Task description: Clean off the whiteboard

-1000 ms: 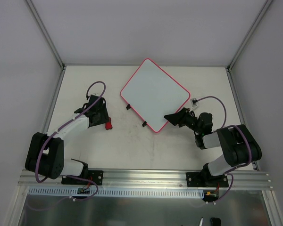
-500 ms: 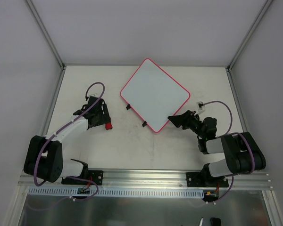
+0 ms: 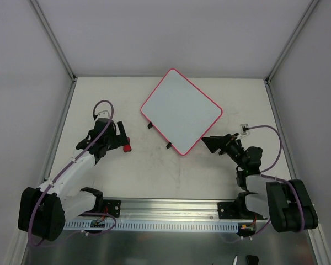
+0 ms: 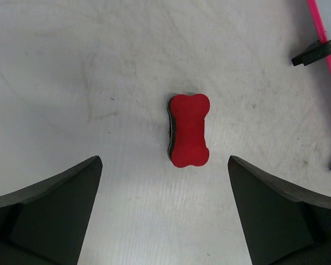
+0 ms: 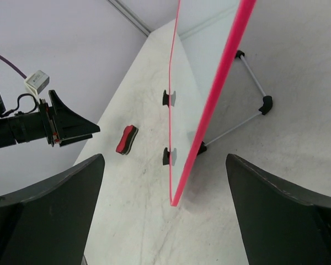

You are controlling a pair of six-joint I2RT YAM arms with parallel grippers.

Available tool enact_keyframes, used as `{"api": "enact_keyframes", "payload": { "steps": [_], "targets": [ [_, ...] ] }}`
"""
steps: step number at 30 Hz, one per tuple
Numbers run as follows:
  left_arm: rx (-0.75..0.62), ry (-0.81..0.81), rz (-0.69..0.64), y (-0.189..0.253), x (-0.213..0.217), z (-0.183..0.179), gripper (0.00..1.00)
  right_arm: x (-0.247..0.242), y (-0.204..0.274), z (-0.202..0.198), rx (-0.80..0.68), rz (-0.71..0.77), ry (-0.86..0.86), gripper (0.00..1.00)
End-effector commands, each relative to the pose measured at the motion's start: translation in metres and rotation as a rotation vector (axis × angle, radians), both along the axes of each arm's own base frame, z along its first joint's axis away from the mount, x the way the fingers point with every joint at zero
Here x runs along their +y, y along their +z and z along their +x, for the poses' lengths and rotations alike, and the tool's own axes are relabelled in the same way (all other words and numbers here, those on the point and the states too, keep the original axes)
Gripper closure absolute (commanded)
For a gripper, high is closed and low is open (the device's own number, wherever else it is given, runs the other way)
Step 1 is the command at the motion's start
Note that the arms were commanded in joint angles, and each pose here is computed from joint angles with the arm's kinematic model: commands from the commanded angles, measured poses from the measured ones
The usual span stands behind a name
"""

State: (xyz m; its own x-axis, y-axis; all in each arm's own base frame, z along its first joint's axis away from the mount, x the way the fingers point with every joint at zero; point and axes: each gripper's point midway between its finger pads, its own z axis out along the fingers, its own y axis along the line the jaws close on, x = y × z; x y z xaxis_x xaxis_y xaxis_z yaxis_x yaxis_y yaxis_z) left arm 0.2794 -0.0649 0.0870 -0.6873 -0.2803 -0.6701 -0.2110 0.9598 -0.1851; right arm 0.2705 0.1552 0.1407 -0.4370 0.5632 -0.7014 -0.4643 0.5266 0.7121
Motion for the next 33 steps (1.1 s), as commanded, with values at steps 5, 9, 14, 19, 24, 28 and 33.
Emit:
{"api": "enact_keyframes", "payload": {
  "steps": [5,9,14,19,24,28,33],
  "targets": [
    [-0.148,0.013,-0.065,0.025,0.000,-0.005,0.01,-0.012,0.030,-0.021,-0.167,0.001,-0.036,0.01],
    [-0.222,0.018,-0.109,0.032,0.001,-0.015,0.01,-0.022,0.012,-0.028,-0.086,-0.079,-0.086,0.01],
    [-0.267,-0.027,-0.167,0.037,-0.007,-0.026,0.01,-0.036,0.021,-0.034,-0.111,-0.232,-0.146,0.01],
    [-0.338,-0.025,-0.189,0.038,-0.003,-0.037,0.01,-0.048,0.002,-0.047,-0.066,-0.309,-0.187,0.01],
    [-0.377,-0.070,-0.240,0.044,-0.012,-0.044,0.01,-0.060,-0.016,-0.046,-0.004,-0.319,-0.259,0.01],
    [-0.379,-0.049,-0.223,0.035,-0.007,-0.046,0.01,-0.066,-0.022,-0.042,0.046,-0.336,-0.287,0.01],
    [-0.420,-0.007,-0.228,0.032,0.000,-0.046,0.01,-0.071,-0.026,-0.039,0.082,-0.339,-0.316,0.01]
  ]
}}
